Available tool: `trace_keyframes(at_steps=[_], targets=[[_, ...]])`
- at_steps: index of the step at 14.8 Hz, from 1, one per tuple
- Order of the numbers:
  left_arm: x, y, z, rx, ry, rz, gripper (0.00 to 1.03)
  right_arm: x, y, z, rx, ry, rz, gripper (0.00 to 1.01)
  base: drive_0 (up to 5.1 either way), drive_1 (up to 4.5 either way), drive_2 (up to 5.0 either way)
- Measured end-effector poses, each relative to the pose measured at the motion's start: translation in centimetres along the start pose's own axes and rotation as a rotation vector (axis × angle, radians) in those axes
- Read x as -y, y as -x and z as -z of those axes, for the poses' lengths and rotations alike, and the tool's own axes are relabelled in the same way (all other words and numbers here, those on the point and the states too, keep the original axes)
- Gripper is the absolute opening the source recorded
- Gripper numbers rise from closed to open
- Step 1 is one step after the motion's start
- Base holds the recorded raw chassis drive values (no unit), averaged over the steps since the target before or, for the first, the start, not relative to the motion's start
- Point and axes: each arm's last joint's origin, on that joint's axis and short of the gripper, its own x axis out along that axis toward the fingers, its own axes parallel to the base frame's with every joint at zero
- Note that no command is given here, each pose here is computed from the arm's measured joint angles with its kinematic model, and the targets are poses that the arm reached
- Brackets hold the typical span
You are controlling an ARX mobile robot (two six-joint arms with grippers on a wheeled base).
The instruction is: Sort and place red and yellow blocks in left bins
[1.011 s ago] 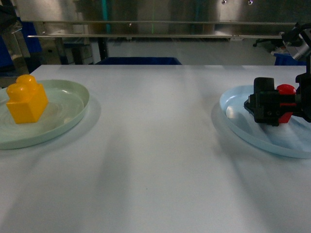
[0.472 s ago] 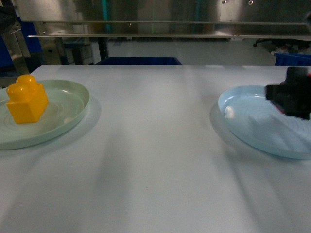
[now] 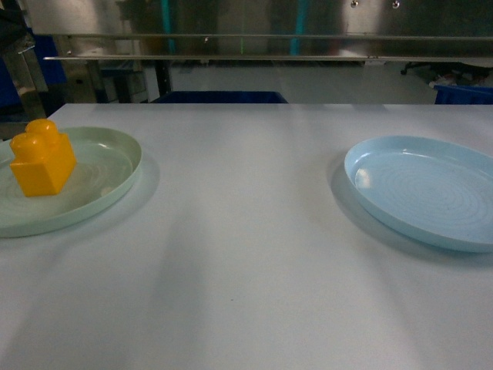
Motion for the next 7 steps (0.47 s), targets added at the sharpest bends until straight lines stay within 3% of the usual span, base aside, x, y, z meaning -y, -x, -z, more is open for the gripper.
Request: trace_keyframes(at_steps=[3,4,5,7], targets=[[0.0,0.0,0.0,0.0,0.0,0.0,0.98,0.1,0.2,0.8,-0.028,-0.004,-0.008,0.29,0.0,0.0,0.0],[0.0,0.0,0.0,0.0,0.0,0.0,0.98,0.2,0.2,0.8,-0.021,-0.001,0.012,0.29,0.0,0.0,0.0],[0.0,0.0,0.0,0.0,0.0,0.0,0.98,-0.1,-0.1,1.4,-0.087,0.023,0.012,0.29,0.0,0.0,0.0],[0.0,0.0,0.0,0.0,0.0,0.0,0.98,-0.2,-0.4,1.7,-0.11,0.033,0.002,0.29,0.0,0.0,0.0]])
